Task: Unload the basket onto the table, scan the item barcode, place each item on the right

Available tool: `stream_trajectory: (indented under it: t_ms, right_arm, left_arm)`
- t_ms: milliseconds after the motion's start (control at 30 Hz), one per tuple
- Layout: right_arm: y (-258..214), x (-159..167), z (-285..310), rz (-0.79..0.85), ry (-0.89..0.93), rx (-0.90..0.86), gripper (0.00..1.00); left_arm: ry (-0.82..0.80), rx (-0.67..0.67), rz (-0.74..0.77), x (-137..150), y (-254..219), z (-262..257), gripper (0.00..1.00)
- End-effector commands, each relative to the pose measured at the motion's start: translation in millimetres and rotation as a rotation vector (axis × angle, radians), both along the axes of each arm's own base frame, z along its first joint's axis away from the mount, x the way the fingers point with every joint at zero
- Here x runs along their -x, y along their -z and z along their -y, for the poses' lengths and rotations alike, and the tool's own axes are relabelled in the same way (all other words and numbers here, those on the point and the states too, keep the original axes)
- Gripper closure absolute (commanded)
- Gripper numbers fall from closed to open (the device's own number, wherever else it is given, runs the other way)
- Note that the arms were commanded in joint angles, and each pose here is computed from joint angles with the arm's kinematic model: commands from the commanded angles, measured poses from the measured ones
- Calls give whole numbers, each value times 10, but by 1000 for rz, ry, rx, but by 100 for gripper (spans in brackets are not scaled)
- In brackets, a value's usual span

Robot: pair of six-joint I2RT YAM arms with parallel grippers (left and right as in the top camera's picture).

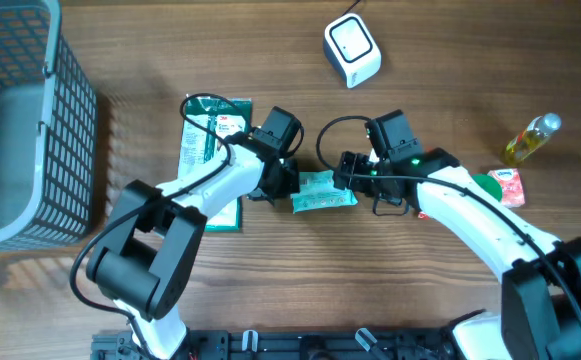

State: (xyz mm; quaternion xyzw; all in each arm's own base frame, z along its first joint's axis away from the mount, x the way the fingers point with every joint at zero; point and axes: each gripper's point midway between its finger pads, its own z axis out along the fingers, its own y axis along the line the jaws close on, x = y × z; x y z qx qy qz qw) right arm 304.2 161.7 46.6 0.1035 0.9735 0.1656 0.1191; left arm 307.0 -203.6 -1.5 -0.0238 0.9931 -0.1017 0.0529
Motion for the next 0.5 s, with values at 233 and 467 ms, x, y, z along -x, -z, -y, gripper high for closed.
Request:
stream_trajectory:
  t_ms: [233,467]
  right_arm:
    - [244,24,66,-60,20,47,12]
    - [252,44,67,-79,50,39,12]
  left_arm:
    - [-14,-47,-58,73,283,-64,96]
    - [-14,-47,-57,72,285,-64,96]
